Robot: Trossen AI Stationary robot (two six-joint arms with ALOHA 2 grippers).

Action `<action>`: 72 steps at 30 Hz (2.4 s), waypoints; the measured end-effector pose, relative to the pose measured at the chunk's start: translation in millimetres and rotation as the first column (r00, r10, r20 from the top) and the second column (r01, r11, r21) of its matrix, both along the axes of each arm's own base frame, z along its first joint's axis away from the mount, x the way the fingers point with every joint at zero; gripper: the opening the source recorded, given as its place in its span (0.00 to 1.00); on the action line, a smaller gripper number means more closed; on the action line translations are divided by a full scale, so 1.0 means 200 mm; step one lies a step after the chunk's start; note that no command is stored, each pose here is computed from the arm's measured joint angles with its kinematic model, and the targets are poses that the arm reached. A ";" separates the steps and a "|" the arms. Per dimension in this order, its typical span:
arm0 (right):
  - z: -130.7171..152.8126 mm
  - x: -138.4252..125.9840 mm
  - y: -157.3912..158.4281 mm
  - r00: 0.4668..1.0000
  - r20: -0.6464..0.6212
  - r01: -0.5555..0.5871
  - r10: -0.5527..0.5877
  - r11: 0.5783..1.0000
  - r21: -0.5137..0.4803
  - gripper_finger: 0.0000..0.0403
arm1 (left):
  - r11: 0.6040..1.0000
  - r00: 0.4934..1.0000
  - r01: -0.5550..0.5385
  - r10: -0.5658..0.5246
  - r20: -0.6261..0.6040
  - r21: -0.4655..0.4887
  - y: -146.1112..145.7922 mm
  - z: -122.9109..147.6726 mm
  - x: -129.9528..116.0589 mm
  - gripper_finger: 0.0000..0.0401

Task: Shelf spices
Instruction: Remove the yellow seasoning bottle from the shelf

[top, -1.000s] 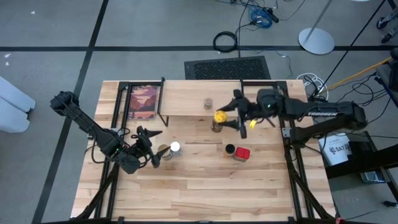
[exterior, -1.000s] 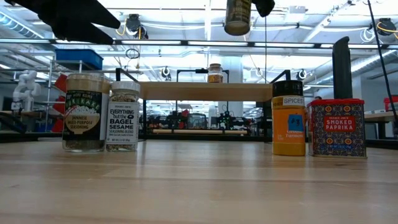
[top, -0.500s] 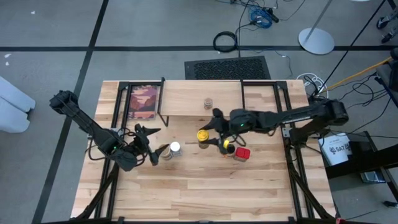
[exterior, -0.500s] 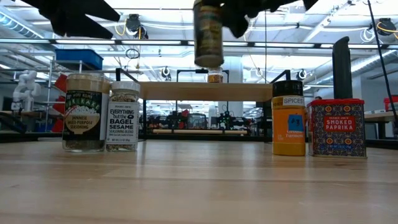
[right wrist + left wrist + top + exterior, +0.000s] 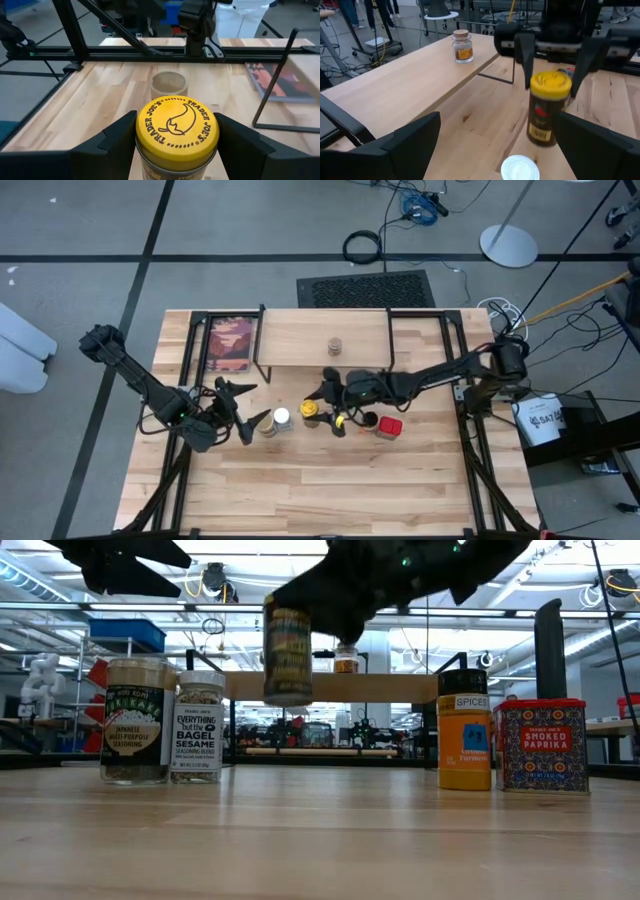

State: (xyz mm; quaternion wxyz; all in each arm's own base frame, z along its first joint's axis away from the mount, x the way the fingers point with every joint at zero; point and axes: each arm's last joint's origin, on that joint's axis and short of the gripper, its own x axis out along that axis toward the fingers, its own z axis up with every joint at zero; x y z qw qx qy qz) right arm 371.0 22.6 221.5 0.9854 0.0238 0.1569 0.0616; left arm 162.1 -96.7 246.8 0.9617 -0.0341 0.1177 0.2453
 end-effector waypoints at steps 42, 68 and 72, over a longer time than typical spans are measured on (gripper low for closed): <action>-0.29 0.12 0.04 1.000 0.007 -0.010 0.011 0.997 -0.080 0.57 | 1.000 1.000 0.000 0.000 0.000 -0.001 0.00 0.00 0.00 0.96; -0.34 0.14 0.07 0.999 0.028 0.018 -0.015 0.994 -0.110 0.57 | 1.000 1.000 0.001 -0.001 0.000 -0.001 0.00 0.00 0.00 0.96; -0.33 0.14 0.07 0.999 0.041 0.020 -0.016 0.994 -0.105 0.57 | 1.000 1.000 0.001 -0.001 0.000 -0.001 0.00 0.00 0.00 0.96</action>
